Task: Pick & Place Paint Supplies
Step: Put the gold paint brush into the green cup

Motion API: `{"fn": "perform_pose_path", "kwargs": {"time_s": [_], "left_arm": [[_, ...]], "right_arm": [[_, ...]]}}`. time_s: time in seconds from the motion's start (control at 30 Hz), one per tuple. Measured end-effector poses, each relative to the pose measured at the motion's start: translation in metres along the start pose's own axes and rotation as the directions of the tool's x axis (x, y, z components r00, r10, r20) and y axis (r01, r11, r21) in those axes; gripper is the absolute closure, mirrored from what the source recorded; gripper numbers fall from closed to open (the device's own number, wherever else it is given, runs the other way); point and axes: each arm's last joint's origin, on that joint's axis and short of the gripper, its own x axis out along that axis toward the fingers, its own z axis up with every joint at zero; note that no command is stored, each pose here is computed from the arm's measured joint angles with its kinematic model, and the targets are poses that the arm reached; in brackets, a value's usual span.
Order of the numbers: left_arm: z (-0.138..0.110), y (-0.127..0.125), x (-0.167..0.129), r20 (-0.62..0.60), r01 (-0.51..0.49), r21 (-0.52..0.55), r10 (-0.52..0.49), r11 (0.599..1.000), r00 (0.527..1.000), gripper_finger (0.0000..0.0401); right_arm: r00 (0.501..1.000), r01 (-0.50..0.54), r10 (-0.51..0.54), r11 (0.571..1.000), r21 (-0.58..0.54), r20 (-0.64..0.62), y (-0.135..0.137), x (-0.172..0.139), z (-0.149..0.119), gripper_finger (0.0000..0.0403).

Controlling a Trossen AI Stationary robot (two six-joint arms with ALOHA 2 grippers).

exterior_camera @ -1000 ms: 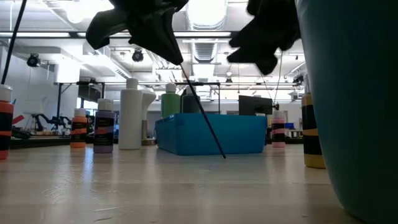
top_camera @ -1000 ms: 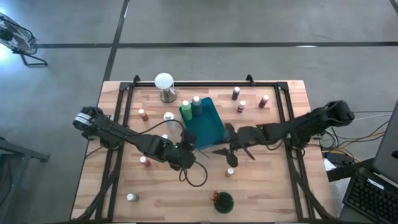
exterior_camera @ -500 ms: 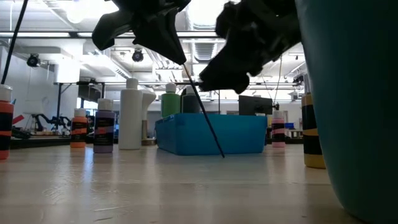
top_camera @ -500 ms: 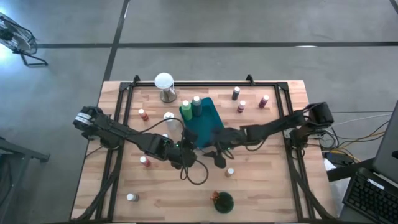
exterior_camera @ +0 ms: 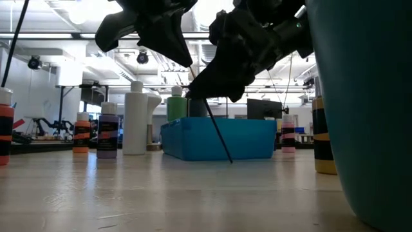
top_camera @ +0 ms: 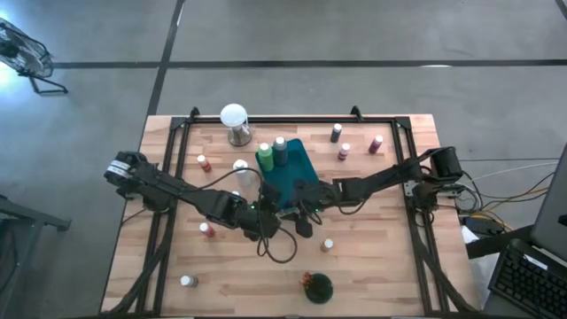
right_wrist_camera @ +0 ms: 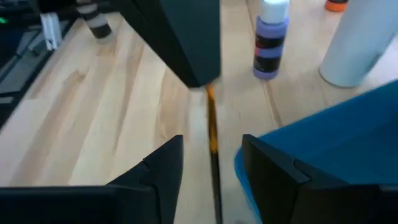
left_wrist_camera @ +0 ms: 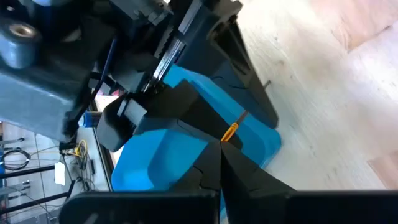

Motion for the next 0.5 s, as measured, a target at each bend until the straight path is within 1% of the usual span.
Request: {"fn": "perform_pose_path", "kwargs": {"time_s": [0.1,0.27,0.4,0.5], "left_arm": [[0.000,0.000,0.000,-0.004,0.004,0.001,-0.004,1.000,1.000,0.0401],[-0.001,0.000,0.000,-0.005,0.005,0.003,-0.005,1.000,1.000,0.0401],[-0.001,0.000,0.000,-0.004,0.004,0.001,-0.004,1.000,1.000,0.0398],[0.000,0.001,0.000,-0.013,-0.031,-0.007,0.031,0.999,0.999,0.0377]], "right_arm": [[1.000,0.011,-0.011,1.000,-0.002,0.005,-0.001,0.000,0.000,0.0281],[1.000,0.027,-0.027,1.000,-0.015,0.009,-0.002,-0.002,0.001,0.0378],[0.999,0.026,-0.025,0.999,-0.020,0.034,0.000,-0.008,0.007,0.0390],[0.999,0.037,-0.036,0.999,-0.020,0.022,0.001,-0.013,0.011,0.0391]]}}
